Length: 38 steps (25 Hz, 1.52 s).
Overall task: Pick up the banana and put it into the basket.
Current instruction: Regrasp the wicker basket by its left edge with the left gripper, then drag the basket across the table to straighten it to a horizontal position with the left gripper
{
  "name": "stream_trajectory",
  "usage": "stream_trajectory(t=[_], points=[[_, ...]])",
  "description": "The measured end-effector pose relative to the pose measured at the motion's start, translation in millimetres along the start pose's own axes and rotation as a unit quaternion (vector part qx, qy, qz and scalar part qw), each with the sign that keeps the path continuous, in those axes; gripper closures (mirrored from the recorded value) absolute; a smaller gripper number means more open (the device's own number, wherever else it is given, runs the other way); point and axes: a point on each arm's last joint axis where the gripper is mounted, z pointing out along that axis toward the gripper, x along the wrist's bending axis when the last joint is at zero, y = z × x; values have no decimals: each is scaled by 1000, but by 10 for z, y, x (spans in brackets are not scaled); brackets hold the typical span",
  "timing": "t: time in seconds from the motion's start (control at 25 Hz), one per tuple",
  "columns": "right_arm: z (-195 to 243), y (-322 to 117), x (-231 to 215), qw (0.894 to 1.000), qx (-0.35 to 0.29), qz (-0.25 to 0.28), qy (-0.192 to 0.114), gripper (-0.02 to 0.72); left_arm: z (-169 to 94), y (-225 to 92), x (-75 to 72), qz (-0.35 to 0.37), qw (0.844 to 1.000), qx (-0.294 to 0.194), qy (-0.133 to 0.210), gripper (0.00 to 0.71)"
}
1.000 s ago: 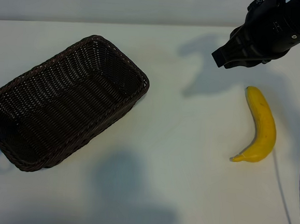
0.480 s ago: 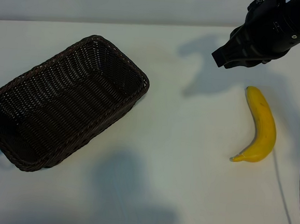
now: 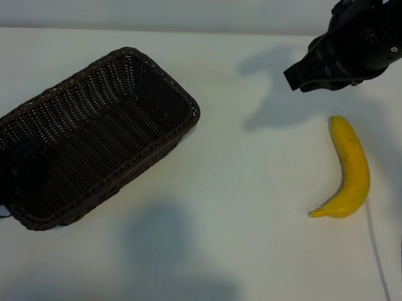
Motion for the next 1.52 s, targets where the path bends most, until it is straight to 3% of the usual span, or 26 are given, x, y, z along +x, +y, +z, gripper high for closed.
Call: stream_trajectory(t=[0.08, 0.16, 0.32, 0.6, 1.0, 1.28, 1.52], points=[[0, 0, 0, 1000, 0, 0, 0, 461, 59, -5, -9, -6, 1000, 4, -2, 292], [0, 0, 0, 1000, 0, 0, 0, 461, 76, 5, -30, -10, 1000, -1, -14, 304], [0, 0, 0, 1000, 0, 0, 0, 461, 86, 25, -71, -7, 999, -12, -37, 307], [1, 0, 3, 1000, 0, 0, 0, 461, 84, 66, -114, 24, 999, -20, -43, 307], [1, 0, 3, 1000, 0, 0, 0, 461, 19, 253, -305, 56, 995, -53, -70, 310], [1, 0, 3, 1000, 0, 0, 0, 461, -17, 390, -649, 85, 982, -50, -164, 329], [1, 0, 3, 1000, 0, 0, 0, 461, -4, 581, -987, 139, 967, -36, -209, 330]])
